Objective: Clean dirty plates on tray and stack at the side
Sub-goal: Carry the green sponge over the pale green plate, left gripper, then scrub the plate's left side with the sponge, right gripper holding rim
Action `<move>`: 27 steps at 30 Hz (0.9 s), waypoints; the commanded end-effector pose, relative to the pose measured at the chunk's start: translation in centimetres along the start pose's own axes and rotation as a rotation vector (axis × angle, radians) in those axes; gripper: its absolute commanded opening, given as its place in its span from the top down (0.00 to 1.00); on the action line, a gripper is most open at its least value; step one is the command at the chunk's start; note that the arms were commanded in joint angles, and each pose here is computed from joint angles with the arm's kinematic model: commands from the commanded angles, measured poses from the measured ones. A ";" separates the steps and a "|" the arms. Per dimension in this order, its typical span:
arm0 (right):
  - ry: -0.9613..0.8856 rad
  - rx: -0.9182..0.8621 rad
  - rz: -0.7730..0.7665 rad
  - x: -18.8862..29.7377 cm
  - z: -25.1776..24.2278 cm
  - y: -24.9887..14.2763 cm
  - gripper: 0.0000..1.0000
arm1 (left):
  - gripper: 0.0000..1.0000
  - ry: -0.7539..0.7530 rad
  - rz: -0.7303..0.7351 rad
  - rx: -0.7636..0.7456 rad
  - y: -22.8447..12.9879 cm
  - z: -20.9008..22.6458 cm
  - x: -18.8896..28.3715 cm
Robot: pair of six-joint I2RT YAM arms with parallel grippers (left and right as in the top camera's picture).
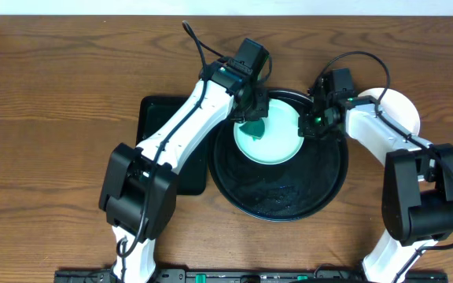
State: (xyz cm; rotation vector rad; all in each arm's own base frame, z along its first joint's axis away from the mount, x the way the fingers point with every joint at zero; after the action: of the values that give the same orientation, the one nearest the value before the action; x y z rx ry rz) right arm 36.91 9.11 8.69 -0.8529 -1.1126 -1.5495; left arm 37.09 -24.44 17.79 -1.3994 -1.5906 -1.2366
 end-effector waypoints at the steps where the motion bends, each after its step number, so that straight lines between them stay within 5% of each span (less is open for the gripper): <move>1: 0.016 -0.011 0.022 -0.4 0.4 -0.4 0.99 | 0.93 -0.004 0.007 0.022 0.0 0.2 -0.4; 9: 0.017 -0.010 0.022 -0.4 0.4 -0.4 0.96 | 0.93 0.074 -0.019 0.046 0.4 1.0 -1.3; 18: 0.015 -0.002 0.010 -0.4 0.4 -0.3 0.80 | 0.93 0.085 -0.001 0.049 0.3 1.3 -2.3; 27: -0.019 0.001 -0.004 -0.5 0.1 -0.1 0.92 | 0.92 0.090 0.007 0.050 0.3 1.4 -2.9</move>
State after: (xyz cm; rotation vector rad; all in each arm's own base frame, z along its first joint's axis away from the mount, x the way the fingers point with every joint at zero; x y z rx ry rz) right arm 37.07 9.19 8.73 -0.8567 -1.1180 -1.5622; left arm 37.86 -24.25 15.11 -1.3198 -1.5433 -1.2340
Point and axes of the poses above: each gripper's point midway between its finger pads, its own x axis back along the fingers, its own z axis along the line the jaws close on, y = z × x, the point moved 8 cm from there along x, back along the fingers
